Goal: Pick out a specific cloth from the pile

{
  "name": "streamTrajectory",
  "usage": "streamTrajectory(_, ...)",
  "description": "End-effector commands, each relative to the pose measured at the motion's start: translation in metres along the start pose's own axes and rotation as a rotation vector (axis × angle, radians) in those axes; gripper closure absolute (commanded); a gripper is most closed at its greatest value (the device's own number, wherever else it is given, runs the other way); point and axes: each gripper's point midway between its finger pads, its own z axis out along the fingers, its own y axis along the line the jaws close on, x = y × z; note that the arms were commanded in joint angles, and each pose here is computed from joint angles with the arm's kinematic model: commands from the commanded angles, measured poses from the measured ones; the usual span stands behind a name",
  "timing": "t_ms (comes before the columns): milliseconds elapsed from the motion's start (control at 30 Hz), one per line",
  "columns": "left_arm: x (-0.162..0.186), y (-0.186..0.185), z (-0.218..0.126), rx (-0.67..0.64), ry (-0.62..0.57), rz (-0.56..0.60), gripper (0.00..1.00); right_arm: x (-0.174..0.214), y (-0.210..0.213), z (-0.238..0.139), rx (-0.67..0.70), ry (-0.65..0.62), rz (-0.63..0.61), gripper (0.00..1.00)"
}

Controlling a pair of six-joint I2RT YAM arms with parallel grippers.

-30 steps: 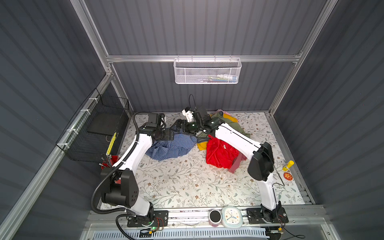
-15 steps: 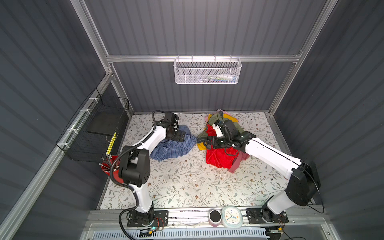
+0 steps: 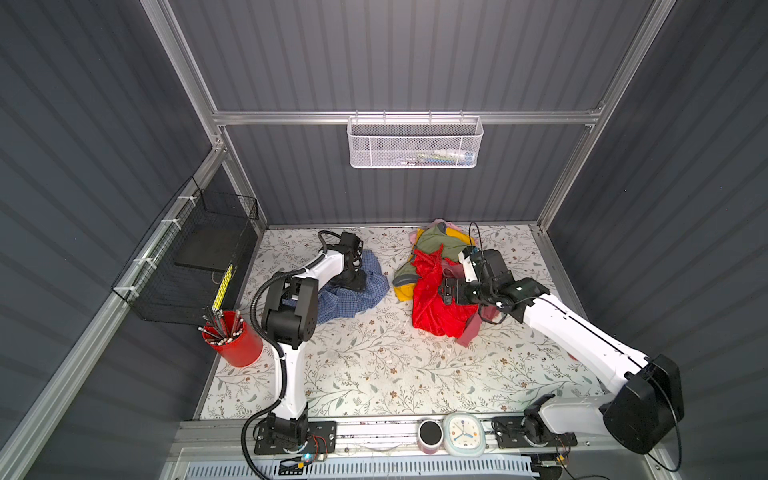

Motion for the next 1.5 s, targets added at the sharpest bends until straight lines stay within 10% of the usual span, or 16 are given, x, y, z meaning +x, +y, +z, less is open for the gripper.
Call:
streamTrajectory(0, 0.021, 0.022, 0.018, 0.06, 0.083, -0.108, 0.77, 0.004, -0.008, -0.003, 0.028, 0.007, -0.014, 0.01)
streamTrajectory(100, 0.005, 0.033, -0.003, 0.078, 0.001, -0.123, 1.0, 0.004, -0.011, -0.004, 0.035, 0.002, -0.008, 0.01)
streamTrajectory(433, -0.073, 0.092, -0.094, 0.015, -0.313, -0.248, 1.0, -0.005, -0.014, -0.012, 0.046, -0.026, -0.013, 0.01)
streamTrajectory(733, -0.08, 0.14, -0.05, -0.109, -0.212, -0.347, 1.0, 0.0, -0.026, -0.015, 0.081, -0.022, -0.005, 0.01)
streamTrajectory(1467, -0.029, 0.117, 0.008, -0.022, -0.053, -0.41, 0.92, 0.01, -0.032, -0.008, 0.096, 0.015, 0.007, 0.01)
